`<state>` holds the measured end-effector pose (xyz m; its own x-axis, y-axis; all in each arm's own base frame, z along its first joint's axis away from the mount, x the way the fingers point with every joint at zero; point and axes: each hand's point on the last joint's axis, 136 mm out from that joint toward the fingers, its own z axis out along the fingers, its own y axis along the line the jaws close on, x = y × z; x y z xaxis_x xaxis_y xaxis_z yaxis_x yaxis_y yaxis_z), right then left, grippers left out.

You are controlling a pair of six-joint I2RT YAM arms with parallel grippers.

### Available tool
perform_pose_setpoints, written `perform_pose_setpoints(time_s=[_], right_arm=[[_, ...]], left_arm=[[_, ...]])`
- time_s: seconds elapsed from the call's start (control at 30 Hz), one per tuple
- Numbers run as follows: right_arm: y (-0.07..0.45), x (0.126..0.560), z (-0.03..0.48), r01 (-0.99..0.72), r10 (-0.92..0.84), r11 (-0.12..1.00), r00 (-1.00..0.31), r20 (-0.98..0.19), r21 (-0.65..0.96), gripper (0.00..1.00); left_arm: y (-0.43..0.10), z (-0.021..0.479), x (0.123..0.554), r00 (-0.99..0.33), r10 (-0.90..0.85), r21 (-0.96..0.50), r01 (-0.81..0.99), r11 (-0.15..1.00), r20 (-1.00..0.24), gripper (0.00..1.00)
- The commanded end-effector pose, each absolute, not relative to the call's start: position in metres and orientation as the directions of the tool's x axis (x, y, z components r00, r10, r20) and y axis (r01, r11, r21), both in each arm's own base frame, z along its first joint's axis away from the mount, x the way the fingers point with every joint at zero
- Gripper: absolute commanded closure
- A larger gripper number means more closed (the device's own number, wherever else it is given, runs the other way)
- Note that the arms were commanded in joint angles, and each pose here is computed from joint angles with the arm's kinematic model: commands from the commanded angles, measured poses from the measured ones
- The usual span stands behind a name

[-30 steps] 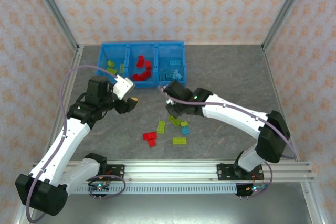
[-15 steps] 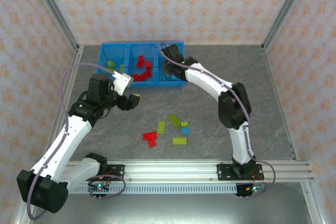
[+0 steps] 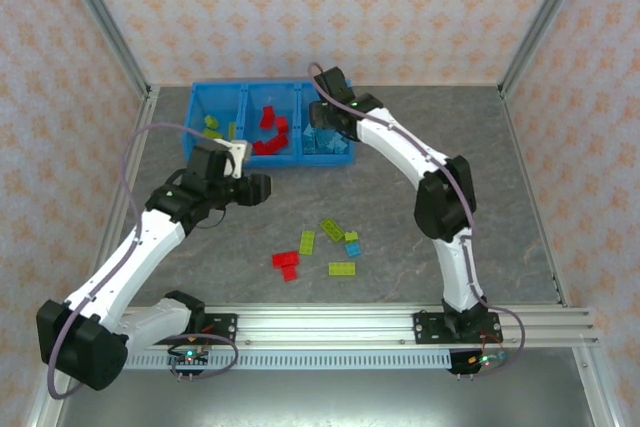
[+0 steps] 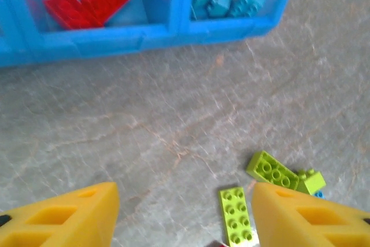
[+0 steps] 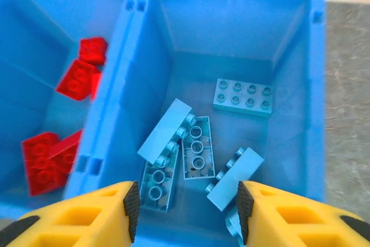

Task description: Sort the legos into containers by color

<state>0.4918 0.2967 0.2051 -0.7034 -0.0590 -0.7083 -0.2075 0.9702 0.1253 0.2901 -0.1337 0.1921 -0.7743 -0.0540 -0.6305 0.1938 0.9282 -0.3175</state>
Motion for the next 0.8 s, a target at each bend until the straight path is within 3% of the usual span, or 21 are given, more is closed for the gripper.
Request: perform_pose_setpoints(time_s=[0.0, 0.13, 0.4, 0.6, 0.77], right_arm=[[0.271, 0.456, 0.292, -0.205, 0.014, 0.961, -0.628, -0.778, 0.184, 0.48], [0.237, 0.415, 0.314, -0.184, 0.048, 0.962, -0.611, -0.790, 0.200, 0.36], [0.176, 0.342, 0.299, -0.094, 0.077, 0.978, -0.658, -0.749, 0.184, 0.10], [0.157, 0.327, 0.287, -0.054, 0.064, 0.989, -0.676, -0.734, 0.136, 0.06], [0.160, 0.328, 0.285, -0.068, 0.042, 0.990, -0.690, -0.723, 0.122, 0.06]], left_arm=[[-0.145, 0.183, 0.277, -0.824, -0.071, -0.284, 0.112, 0.952, -0.562, 0.40], [-0.181, 0.157, 0.258, -0.873, 0.050, -0.217, 0.176, 0.960, -0.485, 0.42], [-0.225, 0.085, 0.231, -0.925, 0.278, -0.025, 0.294, 0.955, -0.259, 0.38], [-0.228, 0.044, 0.235, -0.933, 0.302, 0.036, 0.301, 0.953, -0.197, 0.35], [-0.238, 0.016, 0.227, -0.948, 0.294, -0.005, 0.297, 0.955, -0.123, 0.45]])
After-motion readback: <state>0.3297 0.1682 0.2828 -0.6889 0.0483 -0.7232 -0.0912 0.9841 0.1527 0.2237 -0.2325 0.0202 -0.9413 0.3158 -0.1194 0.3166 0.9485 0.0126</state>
